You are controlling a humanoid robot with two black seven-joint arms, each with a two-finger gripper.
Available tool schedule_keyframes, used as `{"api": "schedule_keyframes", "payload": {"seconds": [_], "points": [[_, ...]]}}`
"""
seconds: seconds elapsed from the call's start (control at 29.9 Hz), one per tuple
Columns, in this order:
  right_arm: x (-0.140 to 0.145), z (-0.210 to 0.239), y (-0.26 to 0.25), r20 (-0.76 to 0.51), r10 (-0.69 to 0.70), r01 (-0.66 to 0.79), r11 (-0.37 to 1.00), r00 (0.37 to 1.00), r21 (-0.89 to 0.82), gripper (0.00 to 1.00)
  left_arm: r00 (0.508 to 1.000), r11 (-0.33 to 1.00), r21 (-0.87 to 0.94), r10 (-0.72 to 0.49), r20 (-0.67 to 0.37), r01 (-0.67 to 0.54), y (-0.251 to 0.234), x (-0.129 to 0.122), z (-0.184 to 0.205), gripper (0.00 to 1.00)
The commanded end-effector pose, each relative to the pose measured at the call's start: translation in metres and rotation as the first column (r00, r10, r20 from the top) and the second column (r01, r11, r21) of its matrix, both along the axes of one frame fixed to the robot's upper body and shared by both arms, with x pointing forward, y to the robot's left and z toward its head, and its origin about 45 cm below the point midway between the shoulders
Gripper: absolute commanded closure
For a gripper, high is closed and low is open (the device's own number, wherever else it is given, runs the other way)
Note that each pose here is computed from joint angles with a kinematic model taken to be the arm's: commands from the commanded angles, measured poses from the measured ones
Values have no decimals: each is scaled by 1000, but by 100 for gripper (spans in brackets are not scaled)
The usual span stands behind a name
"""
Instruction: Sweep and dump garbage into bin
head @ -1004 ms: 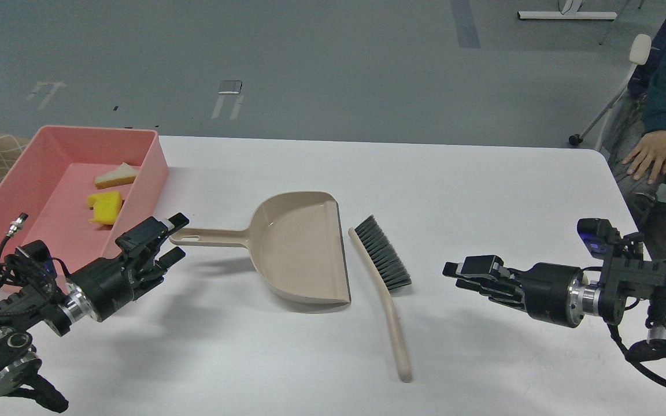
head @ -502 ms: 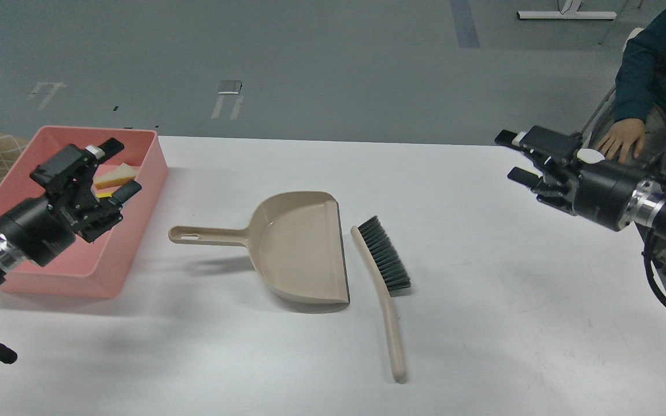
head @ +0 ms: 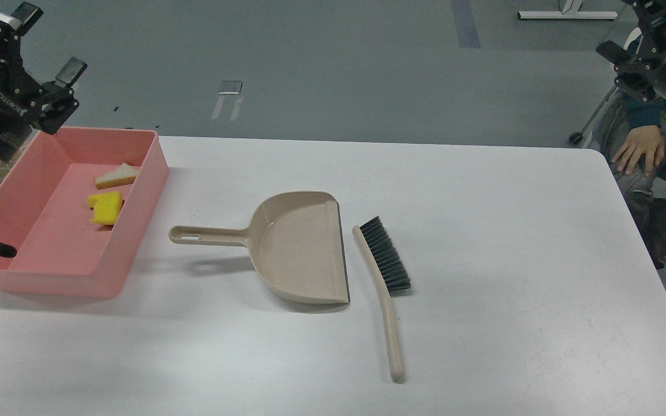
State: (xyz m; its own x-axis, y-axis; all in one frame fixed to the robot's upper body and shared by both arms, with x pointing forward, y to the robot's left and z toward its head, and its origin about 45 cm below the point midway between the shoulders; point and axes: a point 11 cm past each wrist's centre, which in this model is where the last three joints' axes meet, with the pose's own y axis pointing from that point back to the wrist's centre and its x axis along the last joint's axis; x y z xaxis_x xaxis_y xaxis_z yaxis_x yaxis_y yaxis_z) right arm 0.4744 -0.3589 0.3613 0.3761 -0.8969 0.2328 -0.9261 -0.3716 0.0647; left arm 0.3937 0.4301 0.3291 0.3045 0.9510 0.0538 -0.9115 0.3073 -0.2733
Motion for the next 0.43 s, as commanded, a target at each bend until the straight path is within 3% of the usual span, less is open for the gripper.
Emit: {"api": "schedule_keyframes", "payload": {"seconds": [0.0, 0.13, 0.4], "points": [[10, -17, 11, -43, -1, 3, 999, 999, 54, 5, 999, 997, -75, 9, -33, -11, -16, 34, -11, 2], [18, -34, 21, -70, -24, 32, 993, 997, 110, 5, 997, 985, -168, 10, -73, -22, -42, 67, -25, 2], [20, -65, 40, -98, -38, 64, 961, 994, 270, 5, 988, 945, -324, -77, -132, 30, -113, 93, -54, 2]]}}
